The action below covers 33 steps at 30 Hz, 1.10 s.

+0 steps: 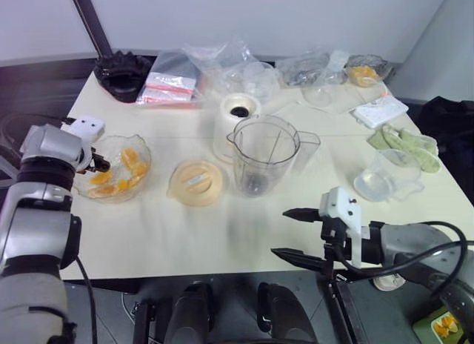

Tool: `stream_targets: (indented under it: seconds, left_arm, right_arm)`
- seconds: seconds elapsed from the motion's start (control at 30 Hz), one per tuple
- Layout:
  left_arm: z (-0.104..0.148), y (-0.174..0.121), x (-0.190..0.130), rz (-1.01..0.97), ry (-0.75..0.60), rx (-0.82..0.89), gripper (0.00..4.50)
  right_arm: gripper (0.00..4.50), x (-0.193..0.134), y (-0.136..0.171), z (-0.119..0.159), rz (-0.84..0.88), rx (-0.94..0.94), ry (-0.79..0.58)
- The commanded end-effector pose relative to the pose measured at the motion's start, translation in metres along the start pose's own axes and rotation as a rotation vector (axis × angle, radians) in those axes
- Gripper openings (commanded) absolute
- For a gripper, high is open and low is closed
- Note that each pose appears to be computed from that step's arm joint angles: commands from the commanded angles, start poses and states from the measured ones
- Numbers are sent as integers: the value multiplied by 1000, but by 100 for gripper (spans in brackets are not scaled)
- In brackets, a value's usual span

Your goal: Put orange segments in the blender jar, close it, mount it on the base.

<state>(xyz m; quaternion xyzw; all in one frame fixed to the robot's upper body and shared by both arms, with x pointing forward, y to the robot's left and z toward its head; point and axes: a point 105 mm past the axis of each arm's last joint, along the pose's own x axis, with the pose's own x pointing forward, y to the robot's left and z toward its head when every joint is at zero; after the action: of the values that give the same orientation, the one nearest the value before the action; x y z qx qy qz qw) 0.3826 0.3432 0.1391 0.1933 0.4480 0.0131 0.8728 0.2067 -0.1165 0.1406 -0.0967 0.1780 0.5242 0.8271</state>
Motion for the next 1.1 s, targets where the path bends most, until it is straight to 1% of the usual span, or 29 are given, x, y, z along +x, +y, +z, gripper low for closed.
stream_targets:
  seconds: [0.03,0.1,0.13,0.27,0.4,0.53,0.7,0.83,1.0,1.1]
  left_arm:
    - [7,11,-11,54,-4,155,318]
    - [2,17,-16,103,31,317,318]
    - [2,17,-18,105,36,370,318]
    - [5,10,-23,129,27,510,318]
    - [12,-3,-22,159,19,607,318]
    - [17,-26,-21,108,-3,606,318]
    - [6,-42,-11,77,20,608,318]
    - [0,-33,1,154,57,609,318]
    - [-1,-21,4,226,93,680,318]
    - [-4,-16,7,245,116,700,318]
  right_arm:
    - [449,-2,3,3,6,-14,-20]
    - [449,-5,2,4,-1,-9,-27]
    - [449,-6,1,4,-6,-6,-29]
    - [449,-4,2,1,-12,0,-28]
    - [449,-2,4,1,-8,8,-36]
    - [449,-2,2,-1,-16,11,-33]
    - [449,-1,-2,0,-43,-6,-38]
    - [449,5,0,4,-40,-1,-61]
    - [449,6,-2,2,-55,-14,-42]
    - [449,7,0,5,-51,-2,-64]
